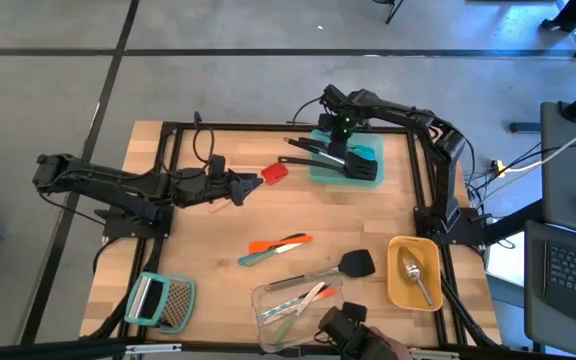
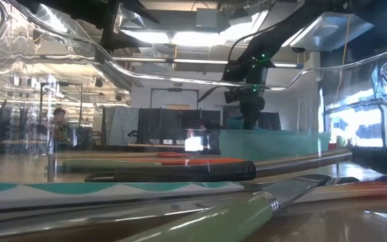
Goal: Pick & Place Kitchen Items
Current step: Put the blue spatula into the yellow bin, then put the green table knife into the transparent bin
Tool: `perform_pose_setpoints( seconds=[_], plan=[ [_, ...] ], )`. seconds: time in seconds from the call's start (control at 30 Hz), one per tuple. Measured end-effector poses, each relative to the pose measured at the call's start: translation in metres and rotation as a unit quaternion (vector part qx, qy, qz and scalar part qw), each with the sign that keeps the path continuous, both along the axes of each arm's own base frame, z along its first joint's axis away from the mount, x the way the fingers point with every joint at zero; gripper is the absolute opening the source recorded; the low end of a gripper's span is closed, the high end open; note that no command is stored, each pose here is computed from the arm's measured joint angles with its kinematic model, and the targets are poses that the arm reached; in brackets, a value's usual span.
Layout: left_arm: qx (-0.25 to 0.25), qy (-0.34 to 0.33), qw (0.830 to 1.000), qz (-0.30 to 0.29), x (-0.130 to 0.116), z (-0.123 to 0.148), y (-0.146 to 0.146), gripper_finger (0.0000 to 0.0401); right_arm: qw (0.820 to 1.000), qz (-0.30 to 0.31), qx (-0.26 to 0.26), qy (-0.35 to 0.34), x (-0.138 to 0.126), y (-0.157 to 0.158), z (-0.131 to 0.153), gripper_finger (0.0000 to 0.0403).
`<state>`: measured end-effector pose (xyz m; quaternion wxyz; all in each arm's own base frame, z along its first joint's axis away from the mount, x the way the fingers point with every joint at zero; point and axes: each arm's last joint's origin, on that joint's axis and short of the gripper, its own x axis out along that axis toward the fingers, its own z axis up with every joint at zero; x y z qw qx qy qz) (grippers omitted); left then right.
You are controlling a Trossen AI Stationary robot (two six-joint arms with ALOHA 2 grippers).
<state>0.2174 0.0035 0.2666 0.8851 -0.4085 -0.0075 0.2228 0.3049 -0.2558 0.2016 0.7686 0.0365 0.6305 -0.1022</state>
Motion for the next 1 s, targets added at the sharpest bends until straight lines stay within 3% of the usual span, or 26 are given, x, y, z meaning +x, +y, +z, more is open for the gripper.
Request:
perform_pose_setpoints(
  seconds=[0.17,0.37,0.67,1.0],
  plan=[
    [-0.001,0.0,1.0,0.0,0.0,0.0,0.0,0.0228,1.0,-0.007,0.005,0.004,-0.001,0.001,0.0,0.0024],
    [-0.001,-0.001,1.0,0.0,0.0,0.0,0.0,0.0228,1.0,-0.009,0.003,0.005,-0.001,0.0,0.0,0.0071],
    [-0.001,-0.001,1.0,0.0,0.0,0.0,0.0,0.0228,1.0,-0.02,0.001,0.007,-0.001,0.0,0.001,0.008],
    [0.004,0.001,1.0,0.017,0.0,0.0,0.008,0.0228,0.997,-0.052,-0.057,-0.004,0.01,-0.004,0.063,0.0082]
  ],
)
